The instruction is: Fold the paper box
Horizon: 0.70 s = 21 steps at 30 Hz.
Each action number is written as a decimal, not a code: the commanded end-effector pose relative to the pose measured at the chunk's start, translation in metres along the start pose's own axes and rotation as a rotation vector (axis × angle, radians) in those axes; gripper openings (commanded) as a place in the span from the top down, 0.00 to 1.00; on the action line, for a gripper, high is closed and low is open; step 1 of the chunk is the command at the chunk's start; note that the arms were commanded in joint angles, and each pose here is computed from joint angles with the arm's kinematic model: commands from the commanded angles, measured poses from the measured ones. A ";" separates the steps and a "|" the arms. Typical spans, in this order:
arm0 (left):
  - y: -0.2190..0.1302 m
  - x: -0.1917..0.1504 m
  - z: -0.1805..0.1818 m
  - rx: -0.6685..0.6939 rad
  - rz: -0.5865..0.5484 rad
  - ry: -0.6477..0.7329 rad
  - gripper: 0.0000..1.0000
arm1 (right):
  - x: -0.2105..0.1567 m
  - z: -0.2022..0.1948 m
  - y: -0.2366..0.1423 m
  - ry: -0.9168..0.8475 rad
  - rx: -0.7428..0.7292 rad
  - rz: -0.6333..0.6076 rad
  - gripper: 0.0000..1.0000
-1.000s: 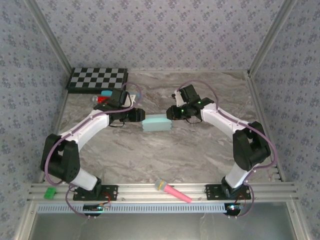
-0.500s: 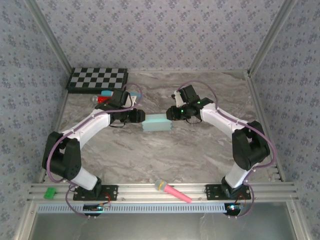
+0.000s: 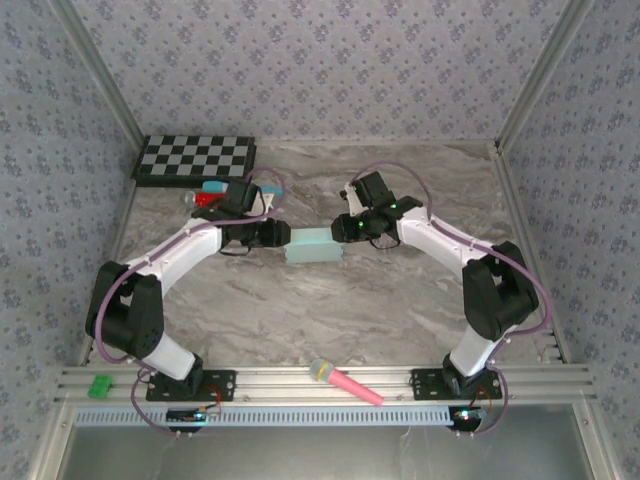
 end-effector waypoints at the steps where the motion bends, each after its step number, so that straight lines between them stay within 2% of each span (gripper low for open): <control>1: 0.011 -0.025 0.022 0.087 0.086 -0.014 0.54 | -0.046 -0.018 0.017 -0.001 -0.102 0.182 0.67; 14: 0.015 -0.040 0.036 0.154 0.119 0.014 0.57 | -0.042 -0.017 0.011 -0.089 -0.235 0.157 0.65; 21: 0.013 -0.039 0.035 0.155 0.111 0.016 0.57 | -0.025 -0.007 0.001 -0.099 -0.214 0.102 0.65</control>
Point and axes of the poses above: each hand's point on the last joint's axis, 136 mm out from that joint toward the fingers, its own y axis out along the fingers, its own z axis along the line the jaws close on, x = y × z, the point moved 1 cm from there along -y, back along the fingers, and after that the axes turned 8 degrees about -y, right-handed, at the moved point
